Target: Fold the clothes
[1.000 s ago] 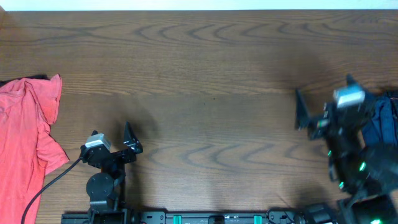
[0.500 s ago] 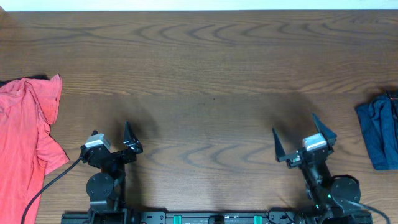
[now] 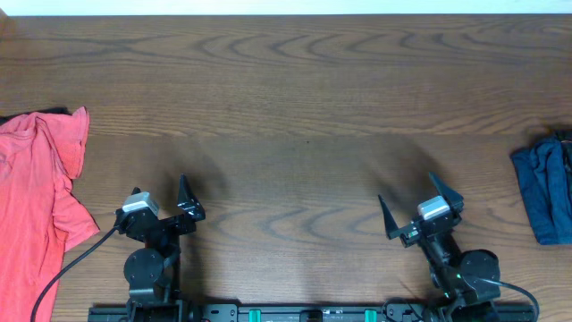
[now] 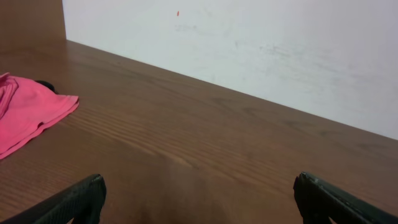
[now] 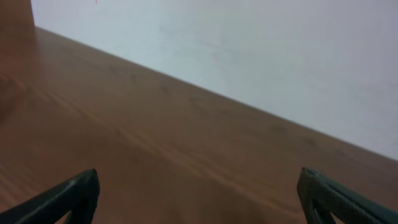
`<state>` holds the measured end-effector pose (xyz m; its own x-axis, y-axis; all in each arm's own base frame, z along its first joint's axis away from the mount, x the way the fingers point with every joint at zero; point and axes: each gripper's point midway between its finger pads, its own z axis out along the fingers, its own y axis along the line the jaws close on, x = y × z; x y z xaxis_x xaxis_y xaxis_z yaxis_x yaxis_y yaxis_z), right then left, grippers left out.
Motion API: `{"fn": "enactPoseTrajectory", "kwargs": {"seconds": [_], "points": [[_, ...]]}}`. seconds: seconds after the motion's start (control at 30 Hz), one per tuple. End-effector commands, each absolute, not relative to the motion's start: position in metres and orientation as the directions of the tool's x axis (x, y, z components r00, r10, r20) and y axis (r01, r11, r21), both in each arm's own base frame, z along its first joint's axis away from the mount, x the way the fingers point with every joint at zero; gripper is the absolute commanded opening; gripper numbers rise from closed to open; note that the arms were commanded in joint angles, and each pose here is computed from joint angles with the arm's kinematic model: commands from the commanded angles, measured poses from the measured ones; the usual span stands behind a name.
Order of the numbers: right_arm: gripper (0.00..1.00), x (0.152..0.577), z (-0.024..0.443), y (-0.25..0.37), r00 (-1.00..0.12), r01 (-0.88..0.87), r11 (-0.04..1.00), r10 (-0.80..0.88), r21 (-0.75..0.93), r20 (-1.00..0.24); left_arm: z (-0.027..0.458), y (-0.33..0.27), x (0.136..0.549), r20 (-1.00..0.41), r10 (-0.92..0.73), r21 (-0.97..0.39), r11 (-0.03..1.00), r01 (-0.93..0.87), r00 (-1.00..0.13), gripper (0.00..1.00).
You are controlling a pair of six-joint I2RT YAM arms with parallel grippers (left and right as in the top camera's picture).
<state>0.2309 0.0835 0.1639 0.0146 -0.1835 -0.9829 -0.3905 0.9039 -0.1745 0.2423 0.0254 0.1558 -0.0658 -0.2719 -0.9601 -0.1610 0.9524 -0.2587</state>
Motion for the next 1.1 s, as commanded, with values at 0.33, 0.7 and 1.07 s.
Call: {"fn": "enactPoseTrajectory", "kwargs": {"seconds": [0.33,0.7,1.07], "points": [[0.99,0.2315,0.1605,0.0823,0.004,-0.388,0.909,-0.161,-0.150,-0.987,0.1378,0.0271,0.2422,-0.959,-0.262,-0.241,0.953,-0.182,-0.106,0.98],[0.99,0.2315,0.1605,0.0823,0.004,-0.388,0.909,-0.161,-0.150,-0.987,0.1378,0.0271,0.2422,-0.959,-0.262,-0.241,0.953,-0.182,-0.106,0.98],[0.99,0.2315,0.1605,0.0823,0.004,-0.388,0.909,-0.161,-0.150,-0.987,0.1378,0.0271,0.2422,-0.959,-0.262,-0.241,0.953,-0.182,-0.106,0.98]]}}
